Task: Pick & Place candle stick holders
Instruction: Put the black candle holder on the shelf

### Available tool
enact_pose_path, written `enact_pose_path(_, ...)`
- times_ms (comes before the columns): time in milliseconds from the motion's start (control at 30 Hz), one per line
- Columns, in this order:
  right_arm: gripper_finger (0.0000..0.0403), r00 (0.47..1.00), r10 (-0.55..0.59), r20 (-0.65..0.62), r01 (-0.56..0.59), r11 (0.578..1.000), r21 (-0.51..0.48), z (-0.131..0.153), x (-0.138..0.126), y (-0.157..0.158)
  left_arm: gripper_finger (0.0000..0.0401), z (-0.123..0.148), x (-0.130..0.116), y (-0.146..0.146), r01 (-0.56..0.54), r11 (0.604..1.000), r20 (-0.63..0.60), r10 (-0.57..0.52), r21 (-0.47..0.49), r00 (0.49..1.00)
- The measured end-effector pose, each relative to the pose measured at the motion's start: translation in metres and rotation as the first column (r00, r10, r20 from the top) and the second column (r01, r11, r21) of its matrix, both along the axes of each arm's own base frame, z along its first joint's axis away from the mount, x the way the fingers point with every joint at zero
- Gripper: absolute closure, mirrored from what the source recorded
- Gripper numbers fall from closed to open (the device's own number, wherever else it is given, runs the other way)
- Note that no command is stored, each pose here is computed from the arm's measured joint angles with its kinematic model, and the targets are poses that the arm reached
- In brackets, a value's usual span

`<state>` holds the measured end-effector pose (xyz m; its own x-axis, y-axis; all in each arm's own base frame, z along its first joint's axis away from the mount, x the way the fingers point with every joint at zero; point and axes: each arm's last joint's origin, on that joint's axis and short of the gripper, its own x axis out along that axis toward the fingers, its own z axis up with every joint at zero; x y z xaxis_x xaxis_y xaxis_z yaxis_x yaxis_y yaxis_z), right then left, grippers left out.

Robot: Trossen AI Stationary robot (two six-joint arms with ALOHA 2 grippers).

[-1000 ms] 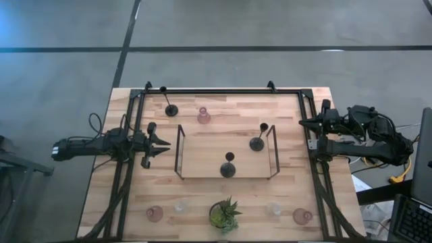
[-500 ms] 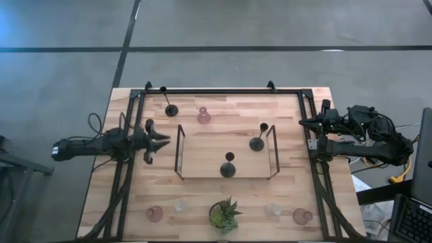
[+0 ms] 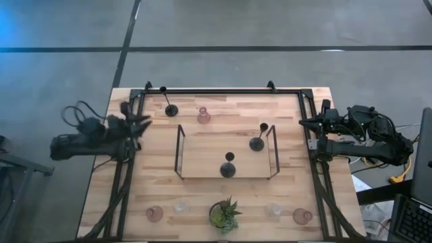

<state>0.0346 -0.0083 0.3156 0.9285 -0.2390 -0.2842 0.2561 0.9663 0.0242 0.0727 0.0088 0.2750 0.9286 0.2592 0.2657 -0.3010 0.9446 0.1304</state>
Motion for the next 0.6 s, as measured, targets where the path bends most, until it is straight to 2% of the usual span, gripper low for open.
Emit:
enact_pose_path(100, 0.0394, 1.0, 0.0, 0.0, 0.0, 1.0, 0.0, 0.0, 0.0, 0.0, 0.0314, 0.035, -0.003, 0.002, -0.095, 0.995, -0.08, 0.096, 0.018, 0.992)
enact_pose_path(200, 0.0394, 1.0, 0.0, 0.0, 0.0, 1.0, 0.0, 0.0, 0.0, 0.0, 0.0314, 0.07, 0.002, 0.005, -0.196, 0.979, -0.207, 0.203, 0.051, 0.957)
enact_pose_path(367, 0.0394, 1.0, 0.001, 0.0, -0.001, 1.0, -0.001, 0.0, 0.0, 0.0, 0.0314, 0.109, 0.03, 0.009, -0.299, 0.948, -0.457, 0.315, 0.109, 0.832)
enact_pose_path(500, 0.0394, 1.0, 0.002, 0.001, -0.002, 1.0, 0.001, 0.0, 0.0, 0.0, 0.0314, 0.135, 0.047, 0.015, -0.409, 0.902, -0.549, 0.413, 0.138, 0.726)
enact_pose_path(600, 0.0394, 1.0, 0.002, 0.001, -0.002, 1.0, 0.0, 0.0, 0.0, 0.0, 0.0314, 0.148, 0.058, 0.02, -0.449, 0.888, -0.62, 0.409, 0.1, 0.669)
